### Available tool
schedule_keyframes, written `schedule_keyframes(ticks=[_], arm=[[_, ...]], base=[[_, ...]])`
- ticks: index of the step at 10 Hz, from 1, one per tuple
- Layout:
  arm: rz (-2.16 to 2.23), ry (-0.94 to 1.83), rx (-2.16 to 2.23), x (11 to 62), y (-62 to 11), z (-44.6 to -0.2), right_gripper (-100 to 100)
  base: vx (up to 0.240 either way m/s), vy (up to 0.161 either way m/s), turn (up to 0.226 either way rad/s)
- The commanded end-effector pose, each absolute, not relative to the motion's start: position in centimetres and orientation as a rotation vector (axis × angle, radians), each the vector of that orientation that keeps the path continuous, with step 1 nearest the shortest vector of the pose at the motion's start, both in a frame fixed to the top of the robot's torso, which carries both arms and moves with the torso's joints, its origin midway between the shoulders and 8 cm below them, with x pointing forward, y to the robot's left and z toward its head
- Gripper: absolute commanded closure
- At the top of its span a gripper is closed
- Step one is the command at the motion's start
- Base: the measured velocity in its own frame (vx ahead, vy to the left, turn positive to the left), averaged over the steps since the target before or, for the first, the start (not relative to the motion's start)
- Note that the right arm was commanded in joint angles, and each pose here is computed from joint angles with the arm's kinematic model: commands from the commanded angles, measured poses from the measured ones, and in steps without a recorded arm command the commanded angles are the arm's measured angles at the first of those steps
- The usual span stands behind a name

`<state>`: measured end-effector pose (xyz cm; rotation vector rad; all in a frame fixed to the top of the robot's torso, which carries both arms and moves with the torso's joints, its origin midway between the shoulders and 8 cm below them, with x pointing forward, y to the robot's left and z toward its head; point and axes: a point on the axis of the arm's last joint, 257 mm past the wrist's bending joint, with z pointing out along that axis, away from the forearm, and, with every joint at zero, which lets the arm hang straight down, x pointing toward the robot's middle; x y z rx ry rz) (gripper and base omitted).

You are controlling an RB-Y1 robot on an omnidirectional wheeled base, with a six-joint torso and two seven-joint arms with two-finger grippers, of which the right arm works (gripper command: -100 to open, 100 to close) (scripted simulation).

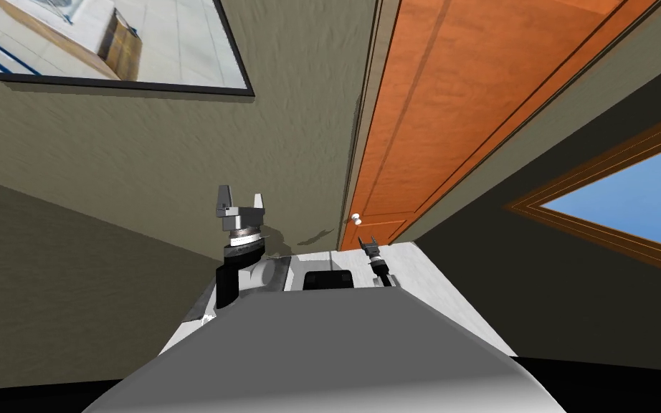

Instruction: Pull the door open

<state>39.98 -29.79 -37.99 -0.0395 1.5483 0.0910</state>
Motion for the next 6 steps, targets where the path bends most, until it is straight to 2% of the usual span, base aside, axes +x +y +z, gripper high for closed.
schedule_keyframes(ticks=[1,2,4,6], arm=[[0.079,1.563,-0.055,39.8,-29.5,-38.8,-100],[0.084,1.558,-0.048,39.9,-29.6,-38.5,-100],[0.052,1.564,-0.023,38.6,-32.9,-39.0,-100],[0.031,1.566,-0.001,37.7,-35.2,-39.2,-100]], base=[[0.145,0.018,-0.038],[0.06,0.009,-0.005],[0.133,0.145,0.212],[0.178,0.102,0.119]])
